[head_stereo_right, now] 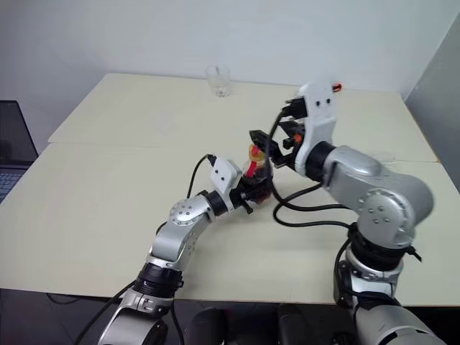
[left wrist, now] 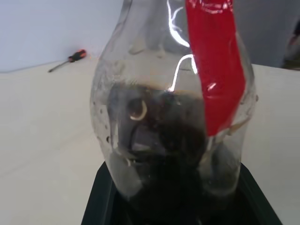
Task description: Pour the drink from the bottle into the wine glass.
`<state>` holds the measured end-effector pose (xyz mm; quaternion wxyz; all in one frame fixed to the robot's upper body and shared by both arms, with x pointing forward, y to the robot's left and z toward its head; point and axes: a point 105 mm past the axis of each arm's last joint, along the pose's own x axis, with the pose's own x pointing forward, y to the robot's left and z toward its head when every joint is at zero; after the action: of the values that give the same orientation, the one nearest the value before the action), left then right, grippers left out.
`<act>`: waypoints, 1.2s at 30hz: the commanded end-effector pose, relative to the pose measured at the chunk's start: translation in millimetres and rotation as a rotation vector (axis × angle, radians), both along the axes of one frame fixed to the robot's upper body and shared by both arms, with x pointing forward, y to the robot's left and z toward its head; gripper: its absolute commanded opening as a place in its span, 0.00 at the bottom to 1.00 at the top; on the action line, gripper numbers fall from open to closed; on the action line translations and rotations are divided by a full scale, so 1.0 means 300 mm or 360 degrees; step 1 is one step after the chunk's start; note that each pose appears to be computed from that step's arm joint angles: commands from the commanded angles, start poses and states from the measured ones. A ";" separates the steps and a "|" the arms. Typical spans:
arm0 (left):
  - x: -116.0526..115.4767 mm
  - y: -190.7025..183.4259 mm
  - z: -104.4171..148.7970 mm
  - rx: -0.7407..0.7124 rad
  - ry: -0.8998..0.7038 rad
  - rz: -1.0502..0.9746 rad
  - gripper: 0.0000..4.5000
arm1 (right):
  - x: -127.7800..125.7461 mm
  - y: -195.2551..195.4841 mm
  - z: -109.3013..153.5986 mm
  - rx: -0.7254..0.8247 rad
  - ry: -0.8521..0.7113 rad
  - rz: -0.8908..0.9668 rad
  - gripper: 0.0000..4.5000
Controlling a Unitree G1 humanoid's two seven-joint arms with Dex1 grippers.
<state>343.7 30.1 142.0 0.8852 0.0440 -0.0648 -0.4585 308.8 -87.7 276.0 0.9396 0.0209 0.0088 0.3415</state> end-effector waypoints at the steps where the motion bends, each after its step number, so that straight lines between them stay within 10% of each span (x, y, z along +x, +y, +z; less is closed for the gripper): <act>1: -0.031 0.018 0.131 -0.0082 -0.0172 -0.0204 0.26 | -0.074 -0.067 0.044 -0.0052 -0.0110 0.0118 0.86; 12: -0.113 0.001 0.176 0.0059 -0.0156 -0.0772 0.25 | -0.168 -0.078 0.017 -0.0178 -0.0122 0.0363 0.86; 36: -0.119 -0.062 0.141 0.0077 -0.0172 -0.0813 0.24 | -0.163 0.010 0.013 -0.0092 -0.0127 0.0264 1.00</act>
<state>311.7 17.7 173.8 0.7464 0.0625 -0.0851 -0.6571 262.0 -84.4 273.0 0.9064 -0.0250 0.0021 0.4217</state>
